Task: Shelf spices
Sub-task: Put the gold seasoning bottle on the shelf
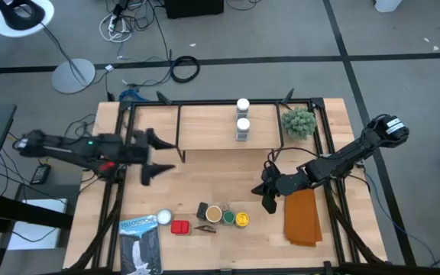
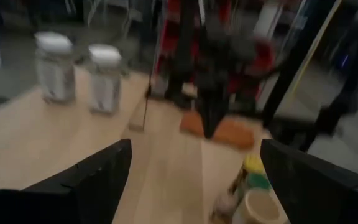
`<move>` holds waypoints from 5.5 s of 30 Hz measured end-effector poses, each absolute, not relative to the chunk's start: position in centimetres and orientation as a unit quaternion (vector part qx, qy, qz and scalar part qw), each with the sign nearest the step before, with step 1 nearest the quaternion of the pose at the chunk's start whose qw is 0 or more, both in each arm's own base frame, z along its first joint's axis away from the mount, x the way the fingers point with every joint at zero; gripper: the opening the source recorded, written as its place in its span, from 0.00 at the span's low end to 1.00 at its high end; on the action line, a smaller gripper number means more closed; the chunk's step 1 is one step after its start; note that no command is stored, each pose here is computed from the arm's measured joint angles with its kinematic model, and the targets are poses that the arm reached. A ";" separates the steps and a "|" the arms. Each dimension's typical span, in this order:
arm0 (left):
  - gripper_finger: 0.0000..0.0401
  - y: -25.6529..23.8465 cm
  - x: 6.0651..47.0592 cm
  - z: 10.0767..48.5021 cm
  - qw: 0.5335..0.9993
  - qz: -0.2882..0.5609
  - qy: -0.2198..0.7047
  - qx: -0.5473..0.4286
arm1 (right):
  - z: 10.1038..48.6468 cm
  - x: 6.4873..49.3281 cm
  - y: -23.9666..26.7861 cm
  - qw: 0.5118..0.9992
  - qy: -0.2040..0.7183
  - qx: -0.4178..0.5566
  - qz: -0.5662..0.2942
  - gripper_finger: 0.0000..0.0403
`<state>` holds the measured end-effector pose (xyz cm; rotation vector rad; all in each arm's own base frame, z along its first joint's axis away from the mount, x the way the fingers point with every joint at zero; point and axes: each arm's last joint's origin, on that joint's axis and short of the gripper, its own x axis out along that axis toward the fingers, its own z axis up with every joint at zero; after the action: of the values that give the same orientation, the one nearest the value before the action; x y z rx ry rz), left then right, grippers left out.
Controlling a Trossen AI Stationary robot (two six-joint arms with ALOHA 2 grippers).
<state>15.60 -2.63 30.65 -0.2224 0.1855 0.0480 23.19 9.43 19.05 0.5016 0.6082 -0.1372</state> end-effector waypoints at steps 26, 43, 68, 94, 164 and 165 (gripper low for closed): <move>0.90 -13.1 33.5 31.2 0.928 -0.009 0.373 -0.020 | 19.1 23.2 9.5 0.921 0.297 0.246 -0.063 0.01; 0.90 -13.9 35.4 30.6 0.933 -0.056 0.347 -0.076 | 19.0 23.1 9.6 0.919 0.308 0.244 -0.041 0.01; 0.90 -15.1 35.3 24.8 0.868 0.002 0.492 -0.067 | 19.1 23.2 9.7 0.919 0.308 0.245 -0.039 0.01; 0.82 -15.9 36.2 21.6 0.842 0.002 0.535 -0.069 | 19.1 23.2 9.7 0.918 0.308 0.248 -0.032 0.02; 0.71 9.5 30.7 40.6 0.844 0.076 0.531 0.008 | 19.2 23.2 9.8 0.916 0.306 0.259 -0.028 0.02; 0.71 10.5 30.5 40.6 0.847 0.078 0.527 0.004 | 19.2 23.2 9.8 0.916 0.306 0.259 -0.028 0.02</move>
<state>30.53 10.46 40.60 0.0092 1.1105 0.1638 23.23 9.79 19.18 0.5321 0.6292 -0.0575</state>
